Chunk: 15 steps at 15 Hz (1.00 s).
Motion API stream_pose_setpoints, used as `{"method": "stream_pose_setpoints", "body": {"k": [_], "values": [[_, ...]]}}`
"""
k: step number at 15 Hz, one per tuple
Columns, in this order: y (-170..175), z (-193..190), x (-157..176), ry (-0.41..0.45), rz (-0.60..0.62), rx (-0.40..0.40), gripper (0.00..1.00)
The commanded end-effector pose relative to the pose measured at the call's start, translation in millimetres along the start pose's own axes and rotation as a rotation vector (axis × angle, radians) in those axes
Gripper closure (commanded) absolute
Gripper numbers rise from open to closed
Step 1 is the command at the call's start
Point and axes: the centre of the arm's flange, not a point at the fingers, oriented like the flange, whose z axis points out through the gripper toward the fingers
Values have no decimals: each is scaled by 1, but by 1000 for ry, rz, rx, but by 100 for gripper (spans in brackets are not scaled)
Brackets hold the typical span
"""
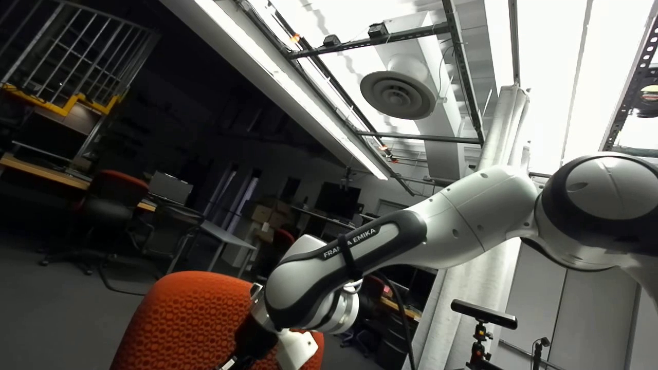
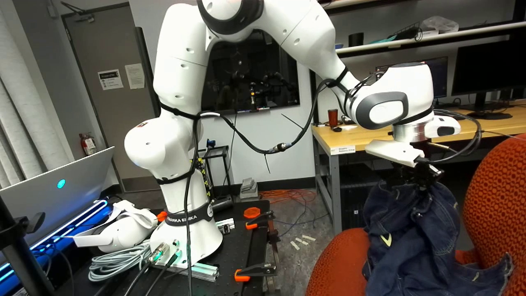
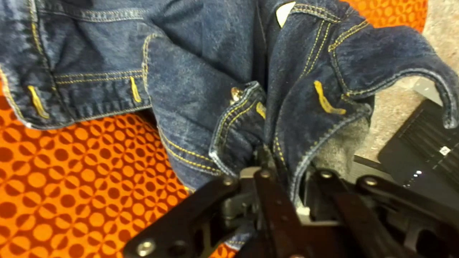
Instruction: Move the denim cloth from the chair back to the seat of the chair
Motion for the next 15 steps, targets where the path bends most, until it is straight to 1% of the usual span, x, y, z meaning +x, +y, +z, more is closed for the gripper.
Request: {"method": "stream_pose_setpoints", "body": {"k": [1,5,7,8,15], "values": [[13,4,6,-38,69,-52,49],[20,-2,-1,-45,108,-77,17],[21,-8,-4,-34,126,-79,4],[20,-12,-5,-24,137,-82,0],[13,-58,-24,65,176,-101,0]]}}
